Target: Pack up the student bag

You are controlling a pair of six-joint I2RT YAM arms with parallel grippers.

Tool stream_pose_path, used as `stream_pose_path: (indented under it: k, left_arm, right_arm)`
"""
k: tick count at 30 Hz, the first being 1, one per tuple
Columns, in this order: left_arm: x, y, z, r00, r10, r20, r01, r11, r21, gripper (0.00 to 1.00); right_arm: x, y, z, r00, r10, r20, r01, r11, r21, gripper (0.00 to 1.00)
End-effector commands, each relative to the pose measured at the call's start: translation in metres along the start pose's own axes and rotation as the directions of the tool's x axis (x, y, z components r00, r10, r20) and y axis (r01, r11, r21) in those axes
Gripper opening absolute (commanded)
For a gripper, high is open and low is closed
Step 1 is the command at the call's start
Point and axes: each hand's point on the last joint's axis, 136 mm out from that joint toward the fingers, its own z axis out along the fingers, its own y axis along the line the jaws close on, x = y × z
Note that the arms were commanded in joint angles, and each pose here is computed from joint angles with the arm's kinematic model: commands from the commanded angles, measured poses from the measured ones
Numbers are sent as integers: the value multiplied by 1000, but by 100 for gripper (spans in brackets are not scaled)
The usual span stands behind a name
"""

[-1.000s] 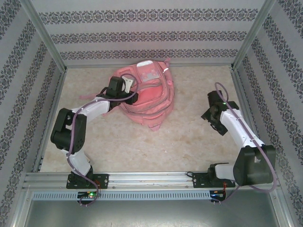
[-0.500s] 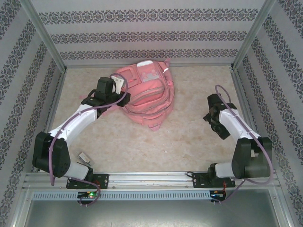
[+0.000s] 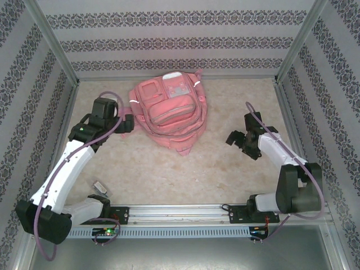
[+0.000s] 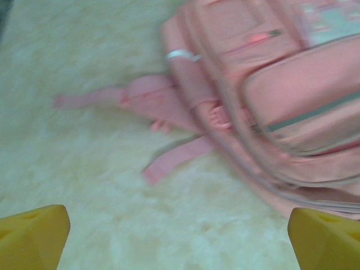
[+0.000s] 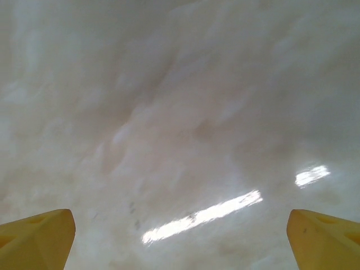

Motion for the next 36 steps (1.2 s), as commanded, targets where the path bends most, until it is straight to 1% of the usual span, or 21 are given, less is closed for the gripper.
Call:
stream_pose_path:
  k: [1,3,4,6,7,8,9,14,17,18,21,22,25,28,29,30,31,32,33,34,36]
  left_arm:
    - [64,50,2,959,-182,-219,126,961,-246,100]
    - [82,71,-3,922,-300,-246,202,913,-355,100]
    - [97,83,-7,885,-386,-262,257,872,-416,100]
    - [126,93,-7,779,-544,-313,382,806,-452,100]
    - [140,96,-3,714,-611,-343,442,773,-456,100]
    - [153,95,0,651,-659,-377,493,745,-450,100]
    - [163,97,3,610,-689,-391,519,721,-460,100]
    - [199,109,6,476,-771,-423,483,631,-607,100]
    - [226,106,8,371,-820,-436,459,570,-681,100]
    - [233,108,5,350,-831,-432,432,553,-712,100]
    - [243,115,-2,334,-838,-432,365,537,-761,99]
    - [247,116,-3,316,-844,-434,359,530,-768,99]
    - [256,103,-2,245,-852,-463,394,524,-755,99]
    - [260,99,-2,197,-875,-442,407,483,-775,100]
    - [269,93,0,150,-885,-440,418,460,-783,100]
    - [281,84,4,71,-897,-437,442,421,-792,98]
    - [293,76,8,7,-898,-440,453,395,-799,95]
    - [300,72,9,-30,-900,-435,446,377,-812,94]
    - [307,70,8,-51,-901,-432,429,371,-824,93]
    - [310,70,7,-46,-903,-428,424,370,-827,93]
    - [309,74,8,-16,-908,-418,438,370,-819,90]
  right_arm:
    - [15,47,-12,980,-200,4,197,965,-172,94]
    - [30,62,-17,953,-303,-13,295,938,-179,92]
    - [37,70,-19,938,-346,-21,336,923,-188,92]
    - [52,83,-21,910,-412,-38,396,894,-209,91]
    - [58,90,-22,897,-439,-45,419,879,-226,91]
    - [63,96,-24,886,-461,-47,438,867,-237,91]
    - [65,99,-25,879,-475,-47,452,860,-238,91]
    - [62,110,-39,872,-489,-15,471,849,-239,91]
    - [60,109,-46,874,-486,-7,472,851,-229,91]
    - [60,108,-48,872,-490,-4,476,849,-228,91]
    - [61,105,-50,866,-500,-14,485,847,-216,91]
    - [62,104,-49,864,-504,-24,488,847,-212,92]
    - [63,103,-49,857,-513,-49,494,845,-203,92]
    - [60,104,-51,849,-525,-56,506,840,-196,92]
    - [59,105,-52,848,-527,-58,509,839,-193,92]
    - [58,107,-53,846,-530,-54,512,837,-193,92]
    - [56,108,-54,845,-532,-50,515,836,-192,92]
    - [54,110,-55,845,-533,-46,516,835,-192,92]
    - [52,111,-55,845,-533,-45,515,834,-195,92]
    - [51,112,-55,845,-533,-47,515,834,-197,92]
    - [48,114,-54,849,-526,-54,506,838,-202,92]
